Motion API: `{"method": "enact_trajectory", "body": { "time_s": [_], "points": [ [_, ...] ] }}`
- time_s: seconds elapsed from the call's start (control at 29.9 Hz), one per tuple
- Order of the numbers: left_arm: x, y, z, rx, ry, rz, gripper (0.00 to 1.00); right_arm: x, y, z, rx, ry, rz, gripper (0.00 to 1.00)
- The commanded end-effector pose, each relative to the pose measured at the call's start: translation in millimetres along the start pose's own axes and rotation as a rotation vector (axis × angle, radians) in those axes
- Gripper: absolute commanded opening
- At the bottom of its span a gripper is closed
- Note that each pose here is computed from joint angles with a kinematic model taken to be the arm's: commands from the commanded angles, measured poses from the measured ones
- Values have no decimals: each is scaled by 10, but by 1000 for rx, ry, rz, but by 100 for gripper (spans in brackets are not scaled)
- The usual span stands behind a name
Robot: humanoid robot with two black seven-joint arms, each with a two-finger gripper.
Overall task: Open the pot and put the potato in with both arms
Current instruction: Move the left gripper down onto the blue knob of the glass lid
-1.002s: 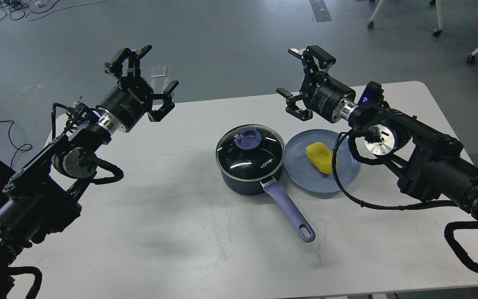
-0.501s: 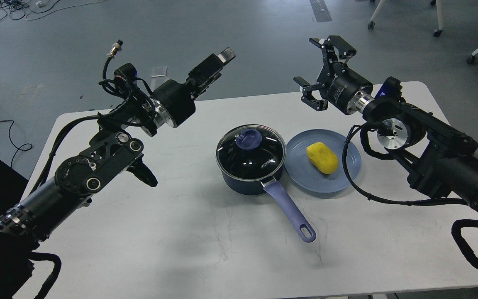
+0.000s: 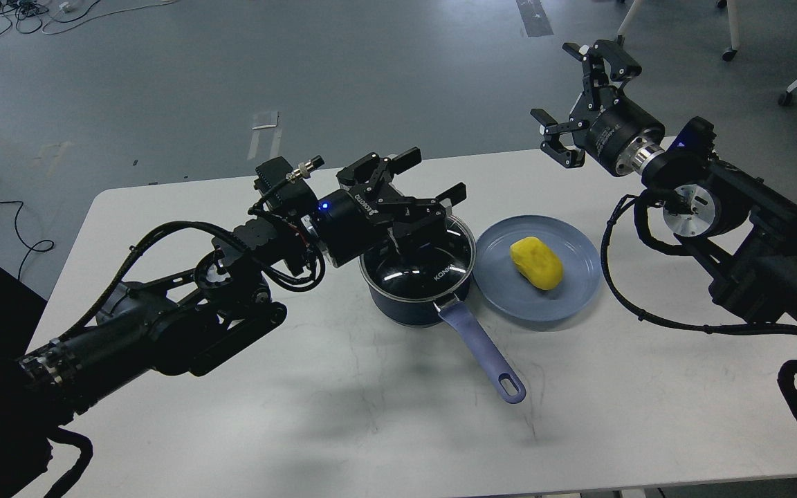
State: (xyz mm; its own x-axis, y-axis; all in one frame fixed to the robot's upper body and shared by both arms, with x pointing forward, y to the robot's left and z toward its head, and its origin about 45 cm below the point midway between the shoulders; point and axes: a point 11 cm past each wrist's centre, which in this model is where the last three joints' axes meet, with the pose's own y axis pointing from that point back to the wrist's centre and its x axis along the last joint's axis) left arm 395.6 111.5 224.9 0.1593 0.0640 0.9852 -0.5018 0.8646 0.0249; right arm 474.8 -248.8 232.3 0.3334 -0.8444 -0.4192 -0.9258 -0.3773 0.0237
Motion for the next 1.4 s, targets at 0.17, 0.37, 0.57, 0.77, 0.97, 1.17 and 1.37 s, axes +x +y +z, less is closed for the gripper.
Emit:
{"method": "enact_trajectory", "body": {
  "time_s": [0.17, 0.37, 0.57, 0.77, 0.97, 1.17, 1.37],
  "points": [
    [-124, 6, 93, -94, -233, -50, 97, 24, 2, -21, 8, -4, 10, 100],
    [-97, 1, 76, -93, -241, -50, 97, 18, -2, -14, 6, -4, 13, 100],
    [-123, 29, 3, -71, -245, -61, 97, 24, 1, -18, 6, -1, 14, 100],
    [-133, -21, 38, -78, -241, -57, 97, 24, 1, -18, 6, -1, 14, 100],
    [-166, -10, 48, -89, -240, -65, 97, 29, 2, -19, 7, -1, 16, 100],
    [-217, -33, 112, -115, -238, -74, 97, 39, 4, -15, 5, -1, 19, 100],
    [-280, -25, 127, -115, -229, -83, 97, 57, 8, -28, 6, 2, 23, 100]
  ]
}}
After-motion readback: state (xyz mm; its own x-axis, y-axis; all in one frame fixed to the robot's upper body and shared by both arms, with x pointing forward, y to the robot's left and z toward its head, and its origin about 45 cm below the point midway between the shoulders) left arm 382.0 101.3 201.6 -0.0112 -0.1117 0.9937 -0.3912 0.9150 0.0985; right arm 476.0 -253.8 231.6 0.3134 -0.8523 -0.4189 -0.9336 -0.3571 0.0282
